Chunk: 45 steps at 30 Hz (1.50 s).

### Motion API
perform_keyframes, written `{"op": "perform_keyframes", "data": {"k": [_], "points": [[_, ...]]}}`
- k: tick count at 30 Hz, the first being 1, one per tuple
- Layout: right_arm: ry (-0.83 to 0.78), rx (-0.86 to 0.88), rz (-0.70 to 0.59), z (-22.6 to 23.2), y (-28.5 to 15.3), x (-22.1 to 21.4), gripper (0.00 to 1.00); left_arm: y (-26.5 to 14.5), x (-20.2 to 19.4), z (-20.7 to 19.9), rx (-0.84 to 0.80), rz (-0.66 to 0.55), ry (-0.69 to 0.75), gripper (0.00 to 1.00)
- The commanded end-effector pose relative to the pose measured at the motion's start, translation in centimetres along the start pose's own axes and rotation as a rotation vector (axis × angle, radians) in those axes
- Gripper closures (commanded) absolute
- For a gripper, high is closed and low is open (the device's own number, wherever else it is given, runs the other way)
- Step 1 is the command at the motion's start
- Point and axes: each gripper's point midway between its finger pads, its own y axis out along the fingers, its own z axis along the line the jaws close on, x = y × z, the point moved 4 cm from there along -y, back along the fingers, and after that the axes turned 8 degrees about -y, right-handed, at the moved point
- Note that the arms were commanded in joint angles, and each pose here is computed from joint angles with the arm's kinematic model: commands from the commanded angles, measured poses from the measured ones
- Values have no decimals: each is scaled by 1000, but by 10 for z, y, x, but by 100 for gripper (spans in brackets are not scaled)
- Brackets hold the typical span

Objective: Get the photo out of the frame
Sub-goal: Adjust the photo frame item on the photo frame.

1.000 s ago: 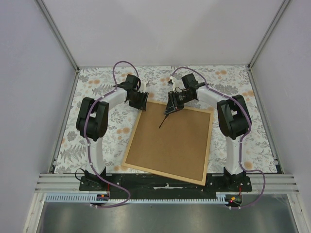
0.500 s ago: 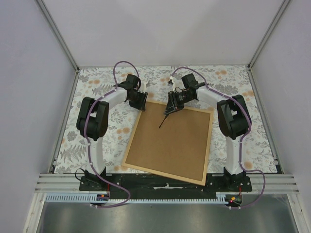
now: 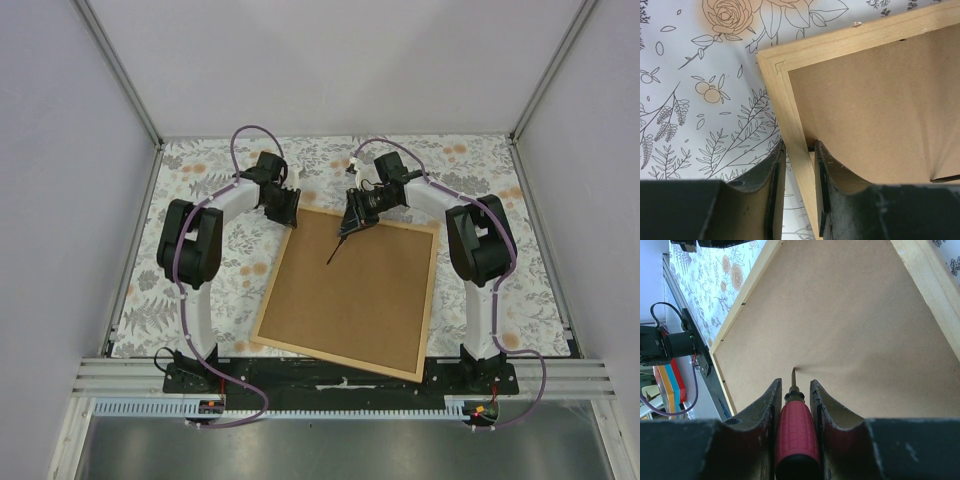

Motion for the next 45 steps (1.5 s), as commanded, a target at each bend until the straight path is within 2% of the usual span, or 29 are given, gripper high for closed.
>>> {"op": "perform_keyframes", "data": {"k": [1,11,24,26,28,30,35,39,42,45], "points": [[-3,-30,52,-12,15,-16,100,7,-3,1,-114,-14,-35,98],[56,58,62,-9,18,-20,100,-16,-15,-2,-476,-72,-104,98],[39,106,41,2,11,-11,100,-22,-18,6,-618,-105,-201,97],[-7,91,17,11,-5,0,100,-29,-14,11,-609,-123,-214,79],[-61,70,-13,22,-24,10,100,-41,-7,15,-600,-152,-210,67],[-126,30,-49,31,-49,20,100,-57,0,19,-589,-187,-195,51],[-209,-218,-137,25,-118,29,100,-86,9,23,-407,-255,-102,20],[-269,-608,-186,-16,-174,22,100,-91,2,24,-231,-260,-37,18],[-317,-909,-186,-54,-210,8,100,-98,-6,19,-164,-269,23,18],[-308,-1051,-156,-81,-233,-11,100,-109,-13,14,-132,-268,71,17]]}}
